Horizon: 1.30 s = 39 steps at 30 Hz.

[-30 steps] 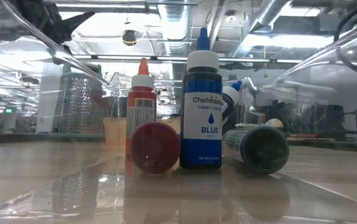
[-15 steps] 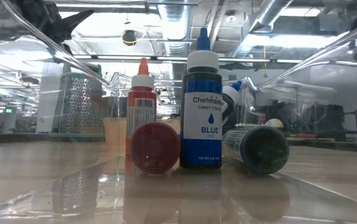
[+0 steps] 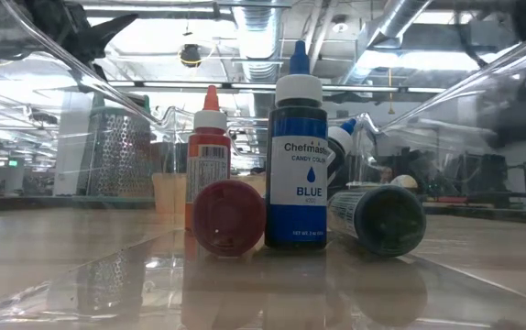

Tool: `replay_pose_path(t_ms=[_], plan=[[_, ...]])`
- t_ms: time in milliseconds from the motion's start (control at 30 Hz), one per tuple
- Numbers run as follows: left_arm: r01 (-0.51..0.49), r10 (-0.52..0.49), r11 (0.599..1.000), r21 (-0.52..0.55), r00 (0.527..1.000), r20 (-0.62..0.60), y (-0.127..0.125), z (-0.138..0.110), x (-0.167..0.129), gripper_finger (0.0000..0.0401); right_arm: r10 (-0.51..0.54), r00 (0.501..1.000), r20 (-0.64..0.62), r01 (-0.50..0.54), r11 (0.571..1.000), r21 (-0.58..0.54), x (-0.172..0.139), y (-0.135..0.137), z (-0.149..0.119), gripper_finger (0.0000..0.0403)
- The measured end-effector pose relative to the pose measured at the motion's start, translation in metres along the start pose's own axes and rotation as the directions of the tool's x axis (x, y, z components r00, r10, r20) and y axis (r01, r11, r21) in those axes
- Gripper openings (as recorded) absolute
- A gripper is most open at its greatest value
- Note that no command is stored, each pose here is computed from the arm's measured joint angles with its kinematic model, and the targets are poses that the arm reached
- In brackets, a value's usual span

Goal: Pick & Place Food Item
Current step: Put the red popcorn bag into the orange bin

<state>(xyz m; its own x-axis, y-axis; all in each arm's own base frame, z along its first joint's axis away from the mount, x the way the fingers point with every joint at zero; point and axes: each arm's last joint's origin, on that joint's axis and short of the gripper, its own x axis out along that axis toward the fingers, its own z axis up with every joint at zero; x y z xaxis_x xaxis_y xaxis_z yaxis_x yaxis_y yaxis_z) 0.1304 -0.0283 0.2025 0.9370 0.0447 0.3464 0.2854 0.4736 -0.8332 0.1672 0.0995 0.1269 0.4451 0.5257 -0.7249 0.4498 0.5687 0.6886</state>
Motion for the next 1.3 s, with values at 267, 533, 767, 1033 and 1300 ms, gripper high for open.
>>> replay_pose_path(t_ms=[267, 533, 767, 1033, 1300], plan=[[0.001, -0.001, 1.000, 0.001, 1.000, 0.000, 0.000, 0.000, 0.000, 0.0182, -0.125, 0.954, 0.271, 0.165, 0.978, -0.128, -0.058, 0.049, 0.060, 0.0000], [0.000, 0.000, 1.000, 0.011, 1.000, -0.001, 0.000, 0.000, 0.000, 0.0182, -0.211, 0.881, 0.423, 0.335, 0.910, -0.245, -0.109, 0.078, 0.137, 0.0000], [0.000, 0.000, 1.000, 0.028, 1.000, 0.000, 0.000, 0.000, 0.000, 0.0182, -0.252, 0.806, 0.536, 0.456, 0.842, -0.289, -0.150, 0.088, 0.221, 0.0000], [-0.006, 0.005, 0.998, 0.057, 1.000, 0.008, 0.000, 0.000, 0.000, 0.0182, -0.209, 0.780, 0.589, 0.467, 0.822, -0.327, -0.173, 0.079, 0.318, 0.0000], [-0.018, 0.017, 0.998, 0.063, 1.000, 0.024, 0.000, 0.001, 0.000, 0.0182, -0.270, 0.783, 0.561, 0.525, 0.771, -0.361, -0.158, 0.065, 0.374, 0.0000]])
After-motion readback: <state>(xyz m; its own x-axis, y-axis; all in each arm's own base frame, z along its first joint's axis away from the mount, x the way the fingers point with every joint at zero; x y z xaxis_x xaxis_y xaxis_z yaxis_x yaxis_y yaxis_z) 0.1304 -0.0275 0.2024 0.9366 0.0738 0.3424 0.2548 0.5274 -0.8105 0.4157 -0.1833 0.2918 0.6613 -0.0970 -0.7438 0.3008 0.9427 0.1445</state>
